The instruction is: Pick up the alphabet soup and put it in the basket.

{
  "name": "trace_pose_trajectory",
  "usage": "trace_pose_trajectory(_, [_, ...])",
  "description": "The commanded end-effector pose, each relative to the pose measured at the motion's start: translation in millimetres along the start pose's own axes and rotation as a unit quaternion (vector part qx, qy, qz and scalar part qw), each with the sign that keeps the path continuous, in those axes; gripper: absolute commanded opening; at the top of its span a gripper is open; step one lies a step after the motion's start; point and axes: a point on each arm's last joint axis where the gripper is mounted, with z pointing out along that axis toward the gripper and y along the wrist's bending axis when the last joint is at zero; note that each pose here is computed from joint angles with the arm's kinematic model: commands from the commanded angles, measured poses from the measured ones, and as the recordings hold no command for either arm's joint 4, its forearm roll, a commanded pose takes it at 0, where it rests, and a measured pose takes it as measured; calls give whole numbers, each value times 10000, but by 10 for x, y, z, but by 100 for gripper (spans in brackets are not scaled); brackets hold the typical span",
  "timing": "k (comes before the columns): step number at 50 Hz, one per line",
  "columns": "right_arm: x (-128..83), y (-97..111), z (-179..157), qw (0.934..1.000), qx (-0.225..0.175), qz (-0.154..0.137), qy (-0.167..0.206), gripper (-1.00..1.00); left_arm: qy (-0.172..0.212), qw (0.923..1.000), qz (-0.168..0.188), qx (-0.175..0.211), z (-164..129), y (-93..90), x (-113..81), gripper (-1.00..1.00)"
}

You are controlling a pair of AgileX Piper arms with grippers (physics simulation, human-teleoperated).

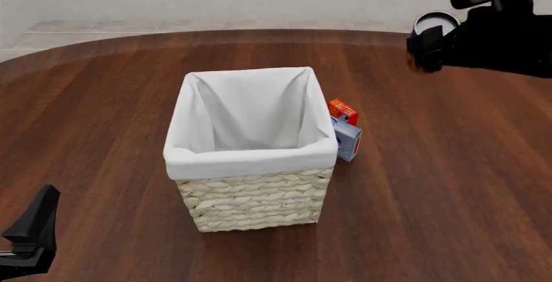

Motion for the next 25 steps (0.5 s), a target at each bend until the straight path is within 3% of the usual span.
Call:
trace_pose_trajectory(1, [-242,50,-26,9997,-112,-94,-212,-100,-11,10000,-10,-7,0,1,-2,100])
trace_pose_trajectory(25, [-556,346,27,9964,-605,-340,-486,-100,-32,10000,-1,-8,-1,1,-5,100])
